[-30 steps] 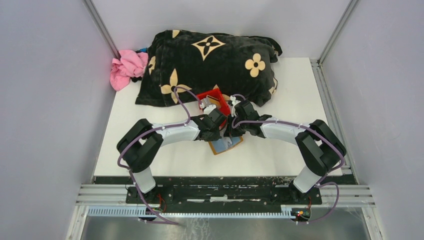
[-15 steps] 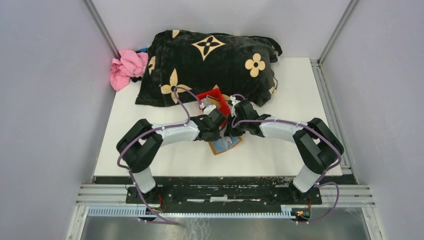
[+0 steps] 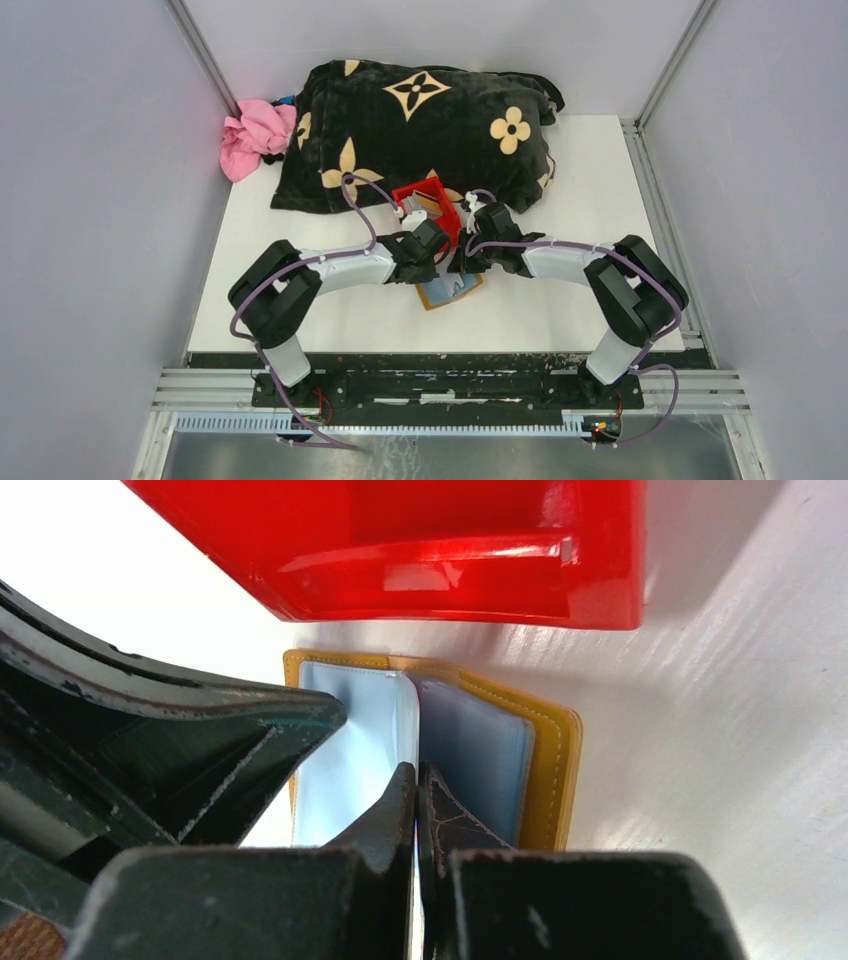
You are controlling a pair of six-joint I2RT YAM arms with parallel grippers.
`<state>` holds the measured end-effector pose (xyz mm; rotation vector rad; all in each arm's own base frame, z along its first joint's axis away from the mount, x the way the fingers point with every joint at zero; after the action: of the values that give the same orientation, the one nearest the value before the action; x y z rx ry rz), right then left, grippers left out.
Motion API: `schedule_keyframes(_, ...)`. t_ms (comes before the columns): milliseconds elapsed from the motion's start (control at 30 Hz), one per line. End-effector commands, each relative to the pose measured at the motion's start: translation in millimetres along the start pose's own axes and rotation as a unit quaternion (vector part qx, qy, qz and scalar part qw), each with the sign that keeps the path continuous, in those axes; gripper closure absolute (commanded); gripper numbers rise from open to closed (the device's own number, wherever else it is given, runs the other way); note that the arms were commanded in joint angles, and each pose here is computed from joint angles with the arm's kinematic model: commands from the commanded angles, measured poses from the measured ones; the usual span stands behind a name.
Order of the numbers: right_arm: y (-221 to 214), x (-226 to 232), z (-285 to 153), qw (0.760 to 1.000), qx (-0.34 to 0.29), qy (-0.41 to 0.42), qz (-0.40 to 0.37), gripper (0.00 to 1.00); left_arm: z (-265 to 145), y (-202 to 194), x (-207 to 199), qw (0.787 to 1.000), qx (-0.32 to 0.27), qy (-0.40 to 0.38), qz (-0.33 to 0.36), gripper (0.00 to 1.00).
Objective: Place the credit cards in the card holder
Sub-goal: Insert the credit card into the card holder.
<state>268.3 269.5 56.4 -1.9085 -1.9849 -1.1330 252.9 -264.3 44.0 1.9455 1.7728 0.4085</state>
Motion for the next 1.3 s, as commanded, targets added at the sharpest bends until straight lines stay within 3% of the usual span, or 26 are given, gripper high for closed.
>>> schedule_keyframes(0, -19.3, -13.5, 4.2, 1.000, 0.023, -0.014, 0.008, 0.99, -1.5, -35.3, 56.5, 0.992, 0.053, 0.115, 0.020, 0.92)
schedule_keyframes(367, -32.2, -26.3, 4.3, 0.999, 0.032, -0.026, 0.013, 0.99, -19.4, -26.8, 57.7, 0.992, 0.032, 0.116, -0.025, 0.86)
schedule_keyframes(800, -36.6, -28.8, 8.9, 0.999, 0.040, -0.022, 0.015, 0.99, -21.1, -56.9, 56.0, 0.994, 0.053, 0.078, -0.064, 0.89)
schedule_keyframes(1267, -37.9, -35.6, 21.7, 0.998, 0.054, -0.017, 0.036, 0.99, -4.2, -76.6, 26.3, 0.993, 0.098, 0.048, -0.034, 0.91)
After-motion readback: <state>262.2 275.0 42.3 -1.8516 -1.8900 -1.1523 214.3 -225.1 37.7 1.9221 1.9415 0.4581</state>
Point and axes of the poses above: each gripper's point midway between its finger pads, its own z axis out along the fingers, its own x axis along the line the jaws close on, y = z × x, the point moved 3 cm from there along -z, back along the fingers, and after that the axes turned 10 degrees about z, right-handed, at the moved point
